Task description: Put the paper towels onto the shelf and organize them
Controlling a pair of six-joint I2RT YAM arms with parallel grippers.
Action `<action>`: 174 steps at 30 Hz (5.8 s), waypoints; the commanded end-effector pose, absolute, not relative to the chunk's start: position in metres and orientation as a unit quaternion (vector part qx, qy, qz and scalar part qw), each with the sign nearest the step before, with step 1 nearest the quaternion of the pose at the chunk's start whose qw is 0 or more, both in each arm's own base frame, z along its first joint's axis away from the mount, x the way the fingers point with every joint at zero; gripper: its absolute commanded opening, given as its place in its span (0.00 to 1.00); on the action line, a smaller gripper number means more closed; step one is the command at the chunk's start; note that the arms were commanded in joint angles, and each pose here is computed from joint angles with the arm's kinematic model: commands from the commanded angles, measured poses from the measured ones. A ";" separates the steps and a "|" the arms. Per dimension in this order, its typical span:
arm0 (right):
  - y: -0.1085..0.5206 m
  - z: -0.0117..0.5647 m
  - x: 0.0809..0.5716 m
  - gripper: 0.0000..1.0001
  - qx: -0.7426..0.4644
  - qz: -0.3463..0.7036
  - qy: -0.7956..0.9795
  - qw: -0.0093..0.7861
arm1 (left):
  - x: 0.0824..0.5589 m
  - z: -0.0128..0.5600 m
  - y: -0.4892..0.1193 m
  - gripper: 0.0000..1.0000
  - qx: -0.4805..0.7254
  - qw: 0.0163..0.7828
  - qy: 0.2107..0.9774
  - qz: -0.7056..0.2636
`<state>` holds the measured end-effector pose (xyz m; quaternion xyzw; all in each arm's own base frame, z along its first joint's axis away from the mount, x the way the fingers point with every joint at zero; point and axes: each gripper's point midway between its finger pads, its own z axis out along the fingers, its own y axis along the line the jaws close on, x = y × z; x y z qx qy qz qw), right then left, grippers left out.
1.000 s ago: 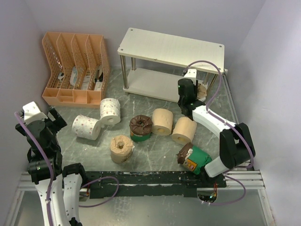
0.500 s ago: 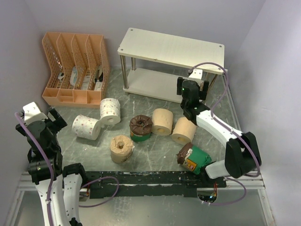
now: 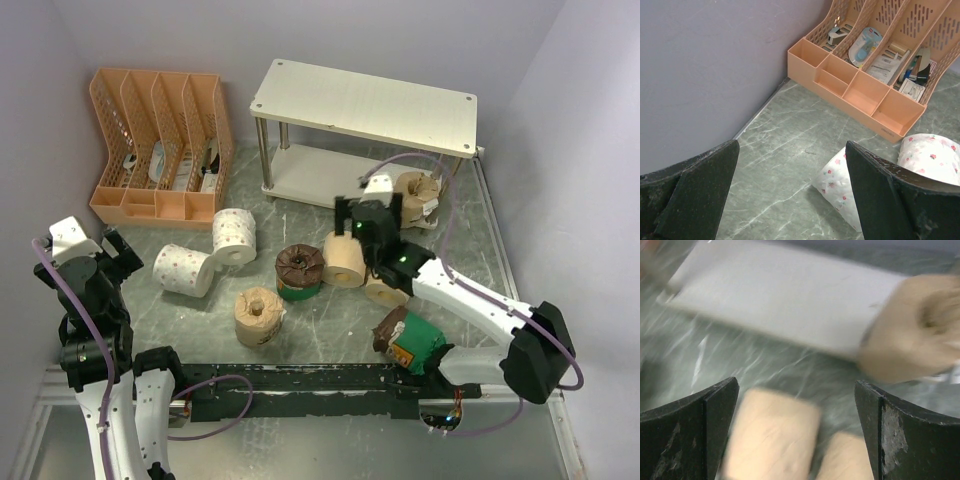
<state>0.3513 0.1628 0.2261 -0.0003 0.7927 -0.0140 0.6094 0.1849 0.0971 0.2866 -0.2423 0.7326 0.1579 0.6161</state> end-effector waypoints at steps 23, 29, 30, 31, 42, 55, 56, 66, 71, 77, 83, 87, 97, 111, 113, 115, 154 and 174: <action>0.410 0.155 0.104 0.89 -0.567 0.175 0.717 0.365 | 0.171 0.296 0.116 0.95 -0.297 0.627 0.694 0.192; 0.422 0.140 0.108 0.84 -0.572 0.163 0.717 0.364 | 0.170 0.296 0.116 0.95 -0.298 0.629 0.692 0.193; 0.423 0.138 0.109 0.82 -0.572 0.159 0.717 0.364 | 0.170 0.296 0.115 0.95 -0.297 0.630 0.692 0.191; 0.424 0.136 0.110 0.79 -0.573 0.157 0.717 0.364 | 0.170 0.296 0.115 0.94 -0.297 0.630 0.692 0.191; 0.423 0.122 0.113 0.00 -0.573 0.107 0.730 0.356 | 0.171 0.295 0.114 0.94 -0.293 0.631 0.693 0.187; 0.379 0.292 0.143 0.00 -0.451 0.005 0.720 0.528 | 0.171 0.295 0.113 0.94 -0.294 0.633 0.691 0.185; 0.375 0.302 0.148 0.00 -0.440 -0.012 0.719 0.537 | 0.171 0.295 0.113 0.94 -0.295 0.633 0.691 0.185; 0.302 0.312 0.247 0.00 -0.334 -0.154 0.749 0.551 | 0.171 0.295 0.113 0.95 -0.295 0.634 0.690 0.185; 0.258 0.305 0.309 0.00 -0.272 -0.190 0.759 0.560 | 0.166 0.298 0.115 0.94 -0.304 0.640 0.679 0.190; 0.231 0.292 0.362 0.00 -0.246 -0.192 0.763 0.566 | 0.162 0.302 0.113 0.95 -0.303 0.650 0.672 0.185; 0.211 0.269 0.405 0.00 -0.229 -0.176 0.773 0.564 | 0.158 0.305 0.113 0.94 -0.304 0.656 0.665 0.186; 0.196 0.248 0.427 0.00 -0.218 -0.192 0.783 0.550 | 0.158 0.306 0.114 0.95 -0.307 0.656 0.663 0.190; 0.189 0.233 0.437 0.55 -0.206 -0.197 0.792 0.540 | 0.157 0.306 0.116 0.95 -0.309 0.656 0.661 0.192; 0.228 0.183 0.267 1.00 -0.256 -0.081 0.806 0.528 | 0.159 0.304 0.116 0.94 -0.309 0.653 0.665 0.192; 0.219 0.176 0.254 1.00 -0.254 -0.063 0.810 0.524 | 0.160 0.304 0.116 0.94 -0.308 0.653 0.665 0.191; 0.219 0.184 0.247 1.00 -0.250 -0.049 0.813 0.524 | 0.161 0.304 0.115 0.95 -0.307 0.654 0.666 0.188; 0.241 0.183 0.259 0.00 -0.103 0.074 0.847 0.516 | 0.160 0.306 0.111 0.94 -0.299 0.662 0.663 0.181; 0.299 0.241 0.309 0.00 0.335 0.338 0.774 0.418 | 0.159 0.306 0.111 0.95 -0.299 0.661 0.664 0.180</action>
